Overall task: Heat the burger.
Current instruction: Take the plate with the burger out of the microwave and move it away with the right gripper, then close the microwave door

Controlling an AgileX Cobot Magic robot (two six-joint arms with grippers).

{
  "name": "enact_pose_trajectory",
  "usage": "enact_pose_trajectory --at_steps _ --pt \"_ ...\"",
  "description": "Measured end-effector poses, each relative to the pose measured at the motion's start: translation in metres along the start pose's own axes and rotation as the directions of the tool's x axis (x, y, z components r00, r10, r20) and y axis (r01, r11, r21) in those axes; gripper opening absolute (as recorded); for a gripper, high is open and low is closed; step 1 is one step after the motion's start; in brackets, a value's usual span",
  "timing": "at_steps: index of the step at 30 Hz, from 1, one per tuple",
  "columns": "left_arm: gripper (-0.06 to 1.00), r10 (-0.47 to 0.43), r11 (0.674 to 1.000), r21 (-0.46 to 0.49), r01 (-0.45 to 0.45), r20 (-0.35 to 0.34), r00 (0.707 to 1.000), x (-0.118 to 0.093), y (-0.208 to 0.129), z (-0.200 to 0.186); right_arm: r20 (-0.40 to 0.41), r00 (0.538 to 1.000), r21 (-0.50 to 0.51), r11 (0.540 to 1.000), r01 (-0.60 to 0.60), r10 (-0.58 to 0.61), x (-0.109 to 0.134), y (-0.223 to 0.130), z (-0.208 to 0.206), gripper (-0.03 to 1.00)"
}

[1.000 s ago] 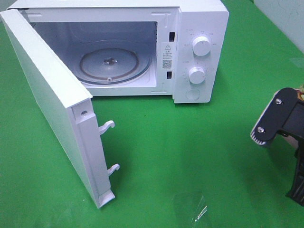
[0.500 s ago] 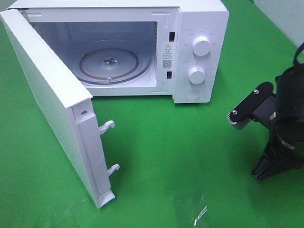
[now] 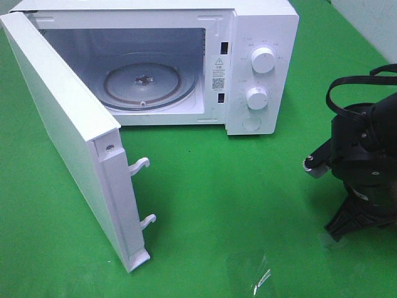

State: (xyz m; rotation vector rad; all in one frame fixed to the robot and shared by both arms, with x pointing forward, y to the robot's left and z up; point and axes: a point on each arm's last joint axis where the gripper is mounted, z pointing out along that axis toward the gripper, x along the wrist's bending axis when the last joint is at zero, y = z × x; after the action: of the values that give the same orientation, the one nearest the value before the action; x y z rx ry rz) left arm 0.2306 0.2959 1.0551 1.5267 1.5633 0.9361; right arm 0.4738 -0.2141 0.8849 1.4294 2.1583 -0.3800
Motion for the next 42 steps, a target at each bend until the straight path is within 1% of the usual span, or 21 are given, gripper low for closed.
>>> enact_pose_trajectory --at_steps 3,7,15,17,20,21,22,24,27,28,31,32,33,35,36,37,38,39,40,41,42 --pt "0.82 0.000 1.000 0.000 0.000 0.000 1.000 0.000 0.000 0.000 -0.017 1.000 0.026 1.000 -0.017 0.018 0.001 0.001 0.014 0.09" --pt "0.82 0.000 1.000 0.000 0.000 0.000 1.000 0.000 0.000 0.000 -0.003 1.000 0.053 0.998 -0.016 0.016 0.003 0.000 0.023 0.09" --pt "0.82 0.000 1.000 0.000 0.000 0.000 1.000 0.000 0.000 0.000 0.003 0.999 0.074 0.997 -0.034 0.034 0.005 -0.002 0.027 0.12" --pt "0.82 0.000 1.000 0.000 0.000 0.000 1.000 0.000 0.000 0.000 -0.013 0.998 0.074 0.995 -0.063 0.064 0.004 -0.002 0.023 0.21" --pt "0.82 0.000 1.000 0.000 0.000 0.000 1.000 0.000 0.000 0.000 -0.018 0.997 0.065 0.995 -0.072 0.073 0.003 -0.002 0.021 0.24" --pt "0.82 0.000 1.000 0.000 0.000 0.000 1.000 0.000 0.000 0.000 -0.026 0.995 0.050 0.994 -0.092 0.093 0.000 -0.001 0.016 0.31" --pt "0.82 0.000 1.000 0.000 0.000 0.000 1.000 0.000 0.000 0.000 -0.026 0.995 0.050 0.994 -0.092 0.093 0.000 -0.001 0.016 0.31" --pt "0.82 0.000 1.000 0.000 0.000 0.000 1.000 0.000 0.000 0.000 -0.043 0.990 0.010 0.991 -0.135 0.135 -0.007 0.000 0.004 0.41" --pt "0.82 0.000 1.000 0.000 0.000 0.000 1.000 0.000 0.000 0.000 -0.057 0.985 -0.025 0.987 -0.162 0.160 -0.013 0.001 -0.005 0.45" --pt "0.82 0.000 1.000 0.000 0.000 0.000 1.000 0.000 0.000 0.000 -0.080 0.978 -0.065 0.978 -0.198 0.192 -0.019 0.002 -0.016 0.49" --pt "0.82 0.000 1.000 0.000 0.000 0.000 1.000 0.000 0.000 0.000 -0.115 0.967 -0.113 0.964 -0.240 0.228 -0.026 0.003 -0.028 0.52" --pt "0.82 0.000 1.000 0.000 0.000 0.000 1.000 0.000 0.000 0.000 -0.160 0.956 -0.158 0.949 -0.271 0.246 -0.032 0.002 -0.042 0.56" --pt "0.82 0.000 1.000 0.000 0.000 0.000 1.000 0.000 0.000 0.000 -0.160 0.956 -0.158 0.949 -0.271 0.246 -0.032 0.002 -0.042 0.56" --pt "0.82 0.000 1.000 0.000 0.000 0.000 1.000 0.000 0.000 0.000 -0.256 0.935 -0.231 0.924 -0.306 0.246 -0.042 -0.002 -0.066 0.63" --pt "0.82 0.000 1.000 0.000 0.000 0.000 1.000 0.000 0.000 0.000 -0.256 0.935 -0.231 0.924 -0.306 0.246 -0.042 -0.002 -0.066 0.63" --pt "0.82 0.000 1.000 0.000 0.000 0.000 1.000 0.000 0.000 0.000 -0.305 0.923 -0.264 0.911 -0.318 0.234 -0.046 -0.006 -0.078 0.65" --pt "0.82 0.000 1.000 0.000 0.000 0.000 1.000 0.000 0.000 0.000 -0.305 0.923 -0.264 0.911 -0.318 0.234 -0.046 -0.006 -0.078 0.65" --pt "0.82 0.000 1.000 0.000 0.000 0.000 1.000 0.000 0.000 0.000 -0.354 0.910 -0.294 0.899 -0.326 0.214 -0.051 -0.011 -0.090 0.68" --pt "0.82 0.000 1.000 0.000 0.000 0.000 1.000 0.000 0.000 0.000 -0.354 0.910 -0.294 0.899 -0.326 0.214 -0.051 -0.011 -0.090 0.68" --pt "0.82 0.000 1.000 0.000 0.000 0.000 1.000 0.000 0.000 0.000 -0.403 0.894 -0.320 0.884 -0.339 0.197 -0.055 -0.017 -0.103 0.69" --pt "0.82 0.000 1.000 0.000 0.000 0.000 1.000 0.000 0.000 0.000 -0.403 0.894 -0.320 0.884 -0.339 0.197 -0.055 -0.017 -0.103 0.69"
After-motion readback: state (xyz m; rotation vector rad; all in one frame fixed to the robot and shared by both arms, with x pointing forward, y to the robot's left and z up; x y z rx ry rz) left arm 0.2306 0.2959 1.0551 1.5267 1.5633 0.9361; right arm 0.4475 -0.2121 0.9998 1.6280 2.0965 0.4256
